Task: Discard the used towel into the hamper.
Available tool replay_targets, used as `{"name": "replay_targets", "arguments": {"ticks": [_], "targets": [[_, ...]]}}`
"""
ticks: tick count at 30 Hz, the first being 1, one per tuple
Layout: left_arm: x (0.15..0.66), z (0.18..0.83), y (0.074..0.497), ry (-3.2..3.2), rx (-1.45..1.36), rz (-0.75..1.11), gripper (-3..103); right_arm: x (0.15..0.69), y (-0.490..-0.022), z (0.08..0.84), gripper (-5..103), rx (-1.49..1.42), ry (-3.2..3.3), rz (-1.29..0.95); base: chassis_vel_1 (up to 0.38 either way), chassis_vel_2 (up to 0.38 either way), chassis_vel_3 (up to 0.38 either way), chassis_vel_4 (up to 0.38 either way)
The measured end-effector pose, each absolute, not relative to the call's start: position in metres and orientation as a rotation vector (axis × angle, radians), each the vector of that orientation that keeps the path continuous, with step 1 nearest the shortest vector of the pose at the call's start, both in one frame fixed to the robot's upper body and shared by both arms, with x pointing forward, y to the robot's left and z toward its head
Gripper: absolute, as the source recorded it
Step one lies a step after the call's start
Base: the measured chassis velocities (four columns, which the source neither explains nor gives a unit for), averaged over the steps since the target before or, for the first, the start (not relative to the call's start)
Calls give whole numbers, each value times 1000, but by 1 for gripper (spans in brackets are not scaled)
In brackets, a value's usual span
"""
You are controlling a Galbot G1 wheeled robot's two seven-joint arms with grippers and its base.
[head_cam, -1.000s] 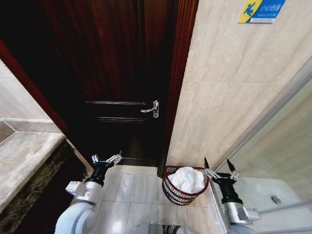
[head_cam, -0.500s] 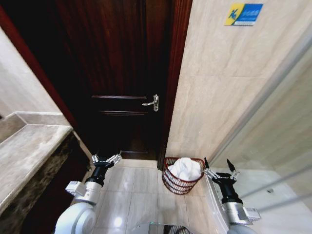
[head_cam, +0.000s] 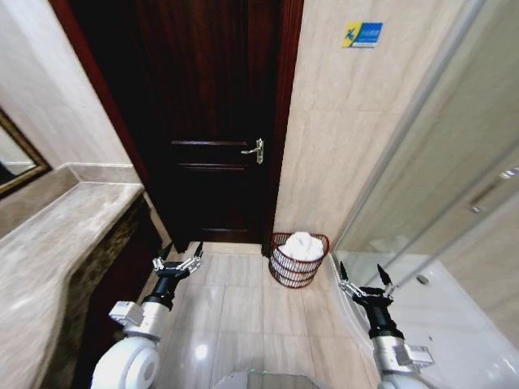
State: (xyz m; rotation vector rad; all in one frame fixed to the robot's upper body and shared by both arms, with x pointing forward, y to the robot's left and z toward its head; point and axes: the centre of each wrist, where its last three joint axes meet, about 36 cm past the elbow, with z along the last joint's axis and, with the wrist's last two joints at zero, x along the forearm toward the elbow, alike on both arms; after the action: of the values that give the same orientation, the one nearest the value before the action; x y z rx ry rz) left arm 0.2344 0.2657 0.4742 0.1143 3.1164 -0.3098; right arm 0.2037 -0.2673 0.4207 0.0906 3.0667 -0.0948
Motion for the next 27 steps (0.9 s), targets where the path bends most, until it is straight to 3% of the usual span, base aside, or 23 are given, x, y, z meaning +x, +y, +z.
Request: {"name": "replay_targets", "arguments": {"ticks": [21,27], "targets": [[234,474,266,3116,114,-310,100,204,-267,421,100,90,3067,-95,317,-314,-313,315],[234,474,266,3117,114,-310,100,204,-267,421,100,91,3067,-95,167,-177,-208,215]]}}
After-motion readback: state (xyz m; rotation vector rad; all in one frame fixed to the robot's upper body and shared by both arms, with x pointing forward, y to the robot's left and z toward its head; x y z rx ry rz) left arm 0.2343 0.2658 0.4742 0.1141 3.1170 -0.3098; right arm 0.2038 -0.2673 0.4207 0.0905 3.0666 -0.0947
